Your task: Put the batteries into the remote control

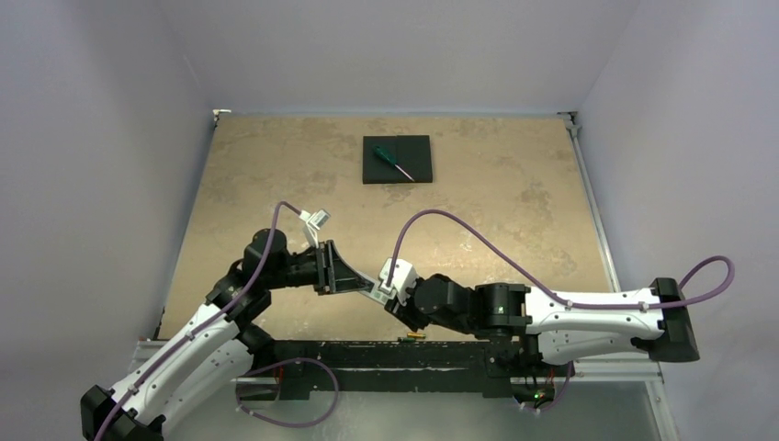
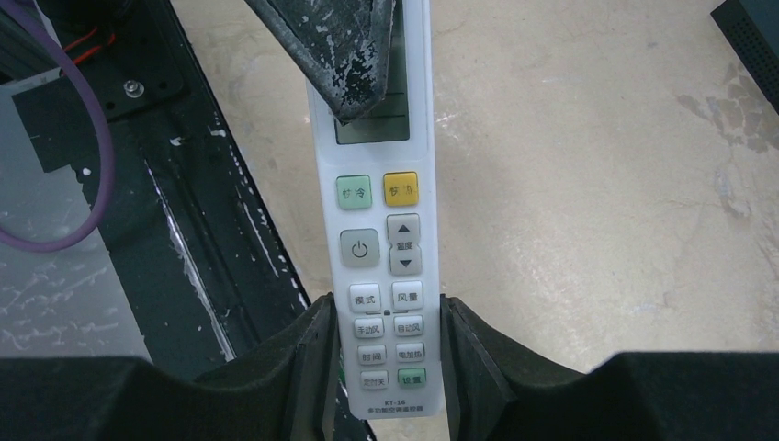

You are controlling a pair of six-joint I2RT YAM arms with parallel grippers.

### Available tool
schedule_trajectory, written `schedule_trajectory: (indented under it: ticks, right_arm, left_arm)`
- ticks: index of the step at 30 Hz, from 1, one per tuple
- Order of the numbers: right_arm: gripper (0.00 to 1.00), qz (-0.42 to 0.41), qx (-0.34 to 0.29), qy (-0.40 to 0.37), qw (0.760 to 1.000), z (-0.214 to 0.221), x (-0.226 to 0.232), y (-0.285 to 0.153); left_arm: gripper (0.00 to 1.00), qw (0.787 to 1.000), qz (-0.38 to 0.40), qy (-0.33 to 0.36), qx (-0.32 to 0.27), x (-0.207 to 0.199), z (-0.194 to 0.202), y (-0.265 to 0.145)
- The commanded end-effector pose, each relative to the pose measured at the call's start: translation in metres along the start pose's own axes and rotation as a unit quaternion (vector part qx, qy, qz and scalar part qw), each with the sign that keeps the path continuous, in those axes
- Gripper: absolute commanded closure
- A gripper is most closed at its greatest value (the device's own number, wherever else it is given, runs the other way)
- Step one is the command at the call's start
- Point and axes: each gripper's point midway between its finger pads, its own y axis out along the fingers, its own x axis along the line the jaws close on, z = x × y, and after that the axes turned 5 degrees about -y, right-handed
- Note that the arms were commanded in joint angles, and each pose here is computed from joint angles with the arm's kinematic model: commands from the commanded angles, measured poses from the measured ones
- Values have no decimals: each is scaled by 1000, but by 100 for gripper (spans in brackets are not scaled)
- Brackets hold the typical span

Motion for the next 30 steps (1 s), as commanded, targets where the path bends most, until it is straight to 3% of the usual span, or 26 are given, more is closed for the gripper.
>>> schedule_trajectory:
  ticks: [1,6,8,11,18,25,30]
  right_arm:
    - [100,18,-19,-2,1000,-12,-5,-3]
    - [100,19,-22,1,1000,-11,-5,-3]
    - [100,19,-20,0,1000,-10,-5,-2]
    - [99,20,-20,0,1000,-12,-5,-3]
    - [42,30,-28,13,999,-18,-12,-13]
    - [25,49,-17,16,999,-23,-15,-20]
    - [22,60,-23,-3,998,-26,-8,-23]
  left_arm:
    - [68,1000,21,10,-1,-8,-2,0]
    - [87,1000,17,6,3,-1,1,1]
    - [99,1000,15,3,3,1,2,1]
    - [100,1000,13,-2,1,3,2,2]
    - [100,999,5,-31,-35,10,-4,0]
    - [100,994,-2,-83,-73,16,-7,-6]
    - [100,988,-10,-117,-100,20,-11,-11]
